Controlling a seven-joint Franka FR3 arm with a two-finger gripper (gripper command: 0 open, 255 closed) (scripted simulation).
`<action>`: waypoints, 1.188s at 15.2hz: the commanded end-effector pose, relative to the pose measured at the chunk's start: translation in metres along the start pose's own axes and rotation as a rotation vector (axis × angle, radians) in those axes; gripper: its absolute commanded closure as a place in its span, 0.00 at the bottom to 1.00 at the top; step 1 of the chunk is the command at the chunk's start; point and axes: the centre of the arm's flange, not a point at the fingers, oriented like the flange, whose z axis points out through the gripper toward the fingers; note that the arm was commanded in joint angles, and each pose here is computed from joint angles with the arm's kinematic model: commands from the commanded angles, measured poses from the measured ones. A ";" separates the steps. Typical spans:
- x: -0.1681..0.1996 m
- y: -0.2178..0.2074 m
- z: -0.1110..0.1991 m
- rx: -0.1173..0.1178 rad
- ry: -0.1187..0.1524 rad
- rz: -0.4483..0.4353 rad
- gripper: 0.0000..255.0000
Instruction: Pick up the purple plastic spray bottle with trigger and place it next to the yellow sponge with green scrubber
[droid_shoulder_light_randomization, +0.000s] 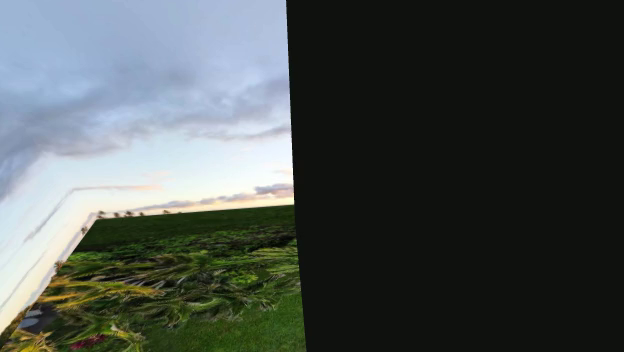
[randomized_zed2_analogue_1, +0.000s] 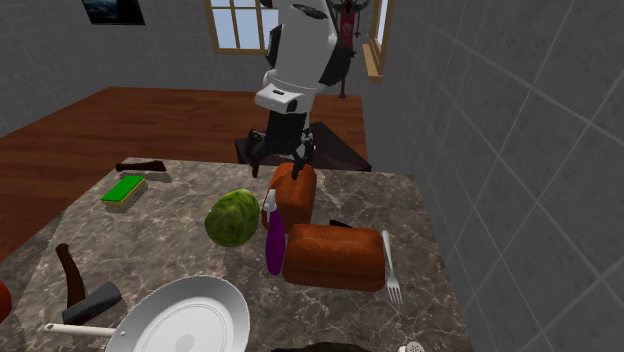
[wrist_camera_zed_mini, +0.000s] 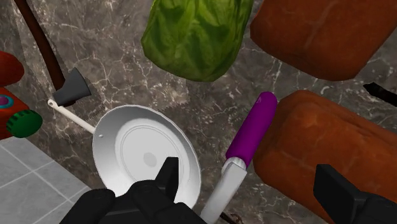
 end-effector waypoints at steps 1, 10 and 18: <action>0.002 0.001 0.012 -0.002 0.001 0.001 0.00; 0.002 0.002 0.036 -0.002 0.001 0.001 0.00; 0.002 0.002 0.036 -0.002 0.001 0.001 1.00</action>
